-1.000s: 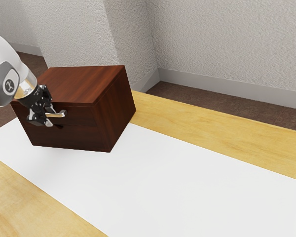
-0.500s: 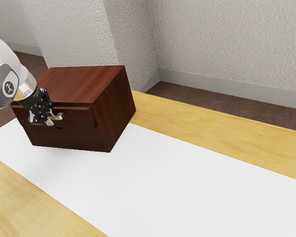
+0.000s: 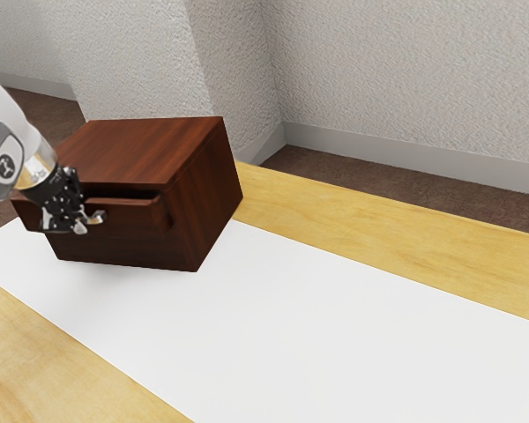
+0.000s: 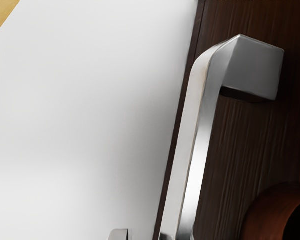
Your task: Pull the drawer handle with one arm to open the drawer
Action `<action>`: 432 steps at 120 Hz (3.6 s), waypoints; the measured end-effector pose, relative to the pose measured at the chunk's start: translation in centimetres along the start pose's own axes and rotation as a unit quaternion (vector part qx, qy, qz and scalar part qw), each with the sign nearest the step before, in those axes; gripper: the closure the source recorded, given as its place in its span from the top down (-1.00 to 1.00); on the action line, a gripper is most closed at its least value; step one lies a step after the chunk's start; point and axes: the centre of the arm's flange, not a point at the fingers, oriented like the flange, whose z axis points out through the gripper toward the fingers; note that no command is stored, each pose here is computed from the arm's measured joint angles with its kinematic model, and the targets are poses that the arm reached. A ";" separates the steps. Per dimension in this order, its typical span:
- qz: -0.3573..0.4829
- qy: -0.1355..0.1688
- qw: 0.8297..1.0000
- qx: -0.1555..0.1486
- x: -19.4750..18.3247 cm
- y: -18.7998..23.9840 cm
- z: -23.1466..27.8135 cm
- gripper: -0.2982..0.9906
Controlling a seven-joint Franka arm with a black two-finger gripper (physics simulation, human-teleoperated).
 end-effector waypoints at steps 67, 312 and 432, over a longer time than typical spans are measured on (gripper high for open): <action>0.011 0.003 1.000 0.000 -0.7 -1.9 -1.0 -0.35; 0.000 0.030 1.000 -0.009 0.8 -10.4 -3.7 -0.38; -0.008 0.040 0.999 -0.011 1.5 -12.8 -4.3 -0.42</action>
